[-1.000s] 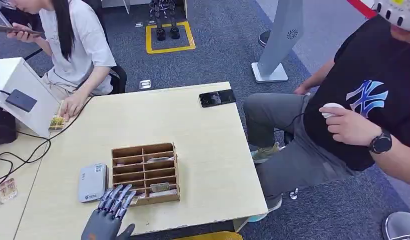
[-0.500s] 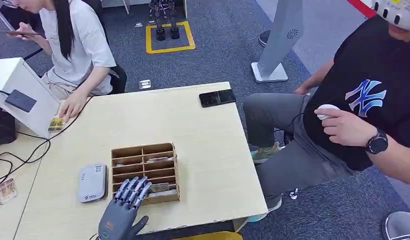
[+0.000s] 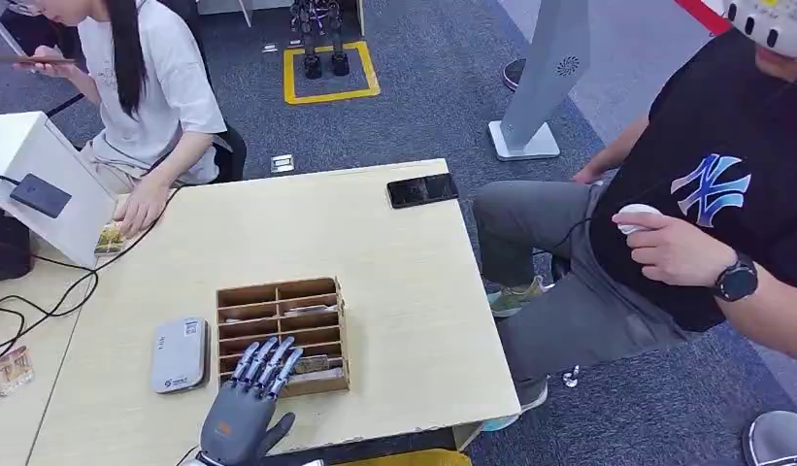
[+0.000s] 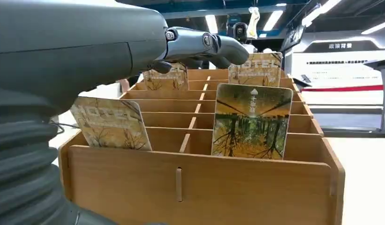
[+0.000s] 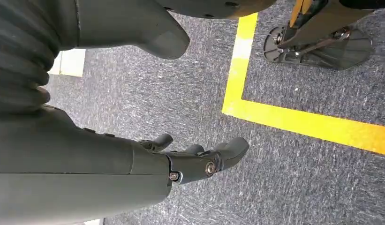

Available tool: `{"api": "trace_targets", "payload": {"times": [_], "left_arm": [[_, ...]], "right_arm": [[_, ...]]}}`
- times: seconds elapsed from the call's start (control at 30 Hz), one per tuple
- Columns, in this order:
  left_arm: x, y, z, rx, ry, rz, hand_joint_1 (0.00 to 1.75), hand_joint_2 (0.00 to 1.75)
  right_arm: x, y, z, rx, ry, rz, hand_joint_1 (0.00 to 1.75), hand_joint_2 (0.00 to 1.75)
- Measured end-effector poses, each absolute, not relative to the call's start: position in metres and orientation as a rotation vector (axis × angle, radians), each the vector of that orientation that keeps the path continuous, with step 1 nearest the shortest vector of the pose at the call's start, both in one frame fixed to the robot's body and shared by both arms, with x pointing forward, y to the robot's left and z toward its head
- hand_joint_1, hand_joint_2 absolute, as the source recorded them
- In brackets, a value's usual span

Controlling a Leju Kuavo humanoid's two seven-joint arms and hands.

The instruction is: Pass the card to the sensor for recognition and then transmit it.

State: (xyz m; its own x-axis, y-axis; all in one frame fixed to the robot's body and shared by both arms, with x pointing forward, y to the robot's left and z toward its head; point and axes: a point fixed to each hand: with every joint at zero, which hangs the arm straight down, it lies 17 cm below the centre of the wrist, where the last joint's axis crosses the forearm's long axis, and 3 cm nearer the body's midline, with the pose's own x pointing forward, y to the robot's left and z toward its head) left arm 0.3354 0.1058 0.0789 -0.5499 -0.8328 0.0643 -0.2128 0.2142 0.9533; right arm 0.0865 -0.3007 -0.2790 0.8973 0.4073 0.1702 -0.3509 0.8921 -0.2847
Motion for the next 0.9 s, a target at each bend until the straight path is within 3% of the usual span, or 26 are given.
{"api": "trace_targets", "payload": {"times": [0.9], "left_arm": [[0.3362, 0.104, 0.0775, 0.964, -1.892, -1.358, 0.0, 1.75]], "right_arm": [[0.0862, -0.3005, -0.279, -0.25, -0.229, 0.394, 0.0, 1.75]]}}
